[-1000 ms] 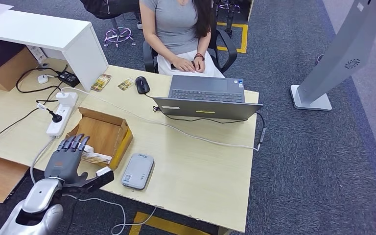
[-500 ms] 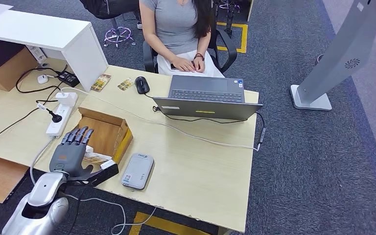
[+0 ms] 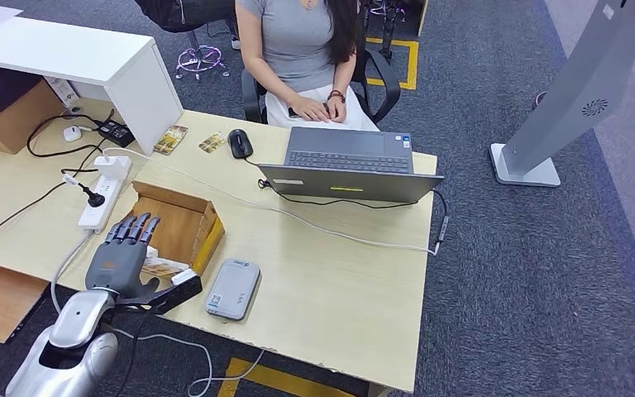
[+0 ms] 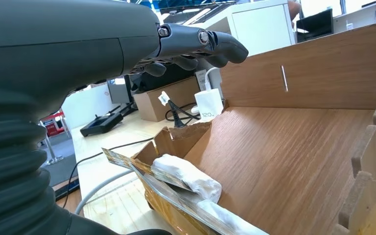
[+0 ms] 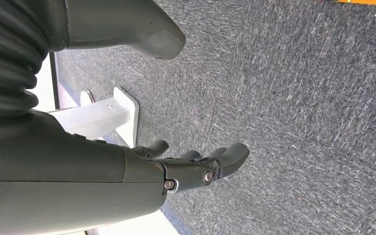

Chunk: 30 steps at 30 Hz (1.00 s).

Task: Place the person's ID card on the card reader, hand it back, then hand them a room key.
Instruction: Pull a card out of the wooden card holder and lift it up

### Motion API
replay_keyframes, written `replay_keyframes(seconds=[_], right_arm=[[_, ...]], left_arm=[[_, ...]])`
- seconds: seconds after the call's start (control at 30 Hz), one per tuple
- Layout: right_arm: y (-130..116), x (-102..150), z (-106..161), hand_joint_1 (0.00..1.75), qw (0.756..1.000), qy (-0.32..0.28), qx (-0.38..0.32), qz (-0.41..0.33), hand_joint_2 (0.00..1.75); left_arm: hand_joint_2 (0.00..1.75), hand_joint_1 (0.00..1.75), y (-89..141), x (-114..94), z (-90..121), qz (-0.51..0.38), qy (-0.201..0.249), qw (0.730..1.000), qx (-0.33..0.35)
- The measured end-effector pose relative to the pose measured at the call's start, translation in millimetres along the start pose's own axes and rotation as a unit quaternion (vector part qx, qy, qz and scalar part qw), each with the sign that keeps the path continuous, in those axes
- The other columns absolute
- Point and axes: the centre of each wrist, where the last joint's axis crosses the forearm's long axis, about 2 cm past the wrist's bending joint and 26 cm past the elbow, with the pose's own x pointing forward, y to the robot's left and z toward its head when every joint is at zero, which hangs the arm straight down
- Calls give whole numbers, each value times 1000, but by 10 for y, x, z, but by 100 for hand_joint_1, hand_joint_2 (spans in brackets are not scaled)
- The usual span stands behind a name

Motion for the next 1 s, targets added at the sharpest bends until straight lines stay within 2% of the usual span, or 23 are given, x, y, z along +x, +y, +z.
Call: replay_keyframes(seconds=[0.73,0.87,1.0], right_arm=[[-4,-2,-1,0,1000,0,0,0,175],[-4,-1,-1,0,1000,0,0,0,175],[-5,-1,-1,0,1000,0,-1,0,175]], left_arm=[[175,0,-7,24,4,0,-5,1000,-2],[175,175,-7,26,5,1,-5,1000,-3],[175,175,-15,25,7,9,-9,1000,-17]])
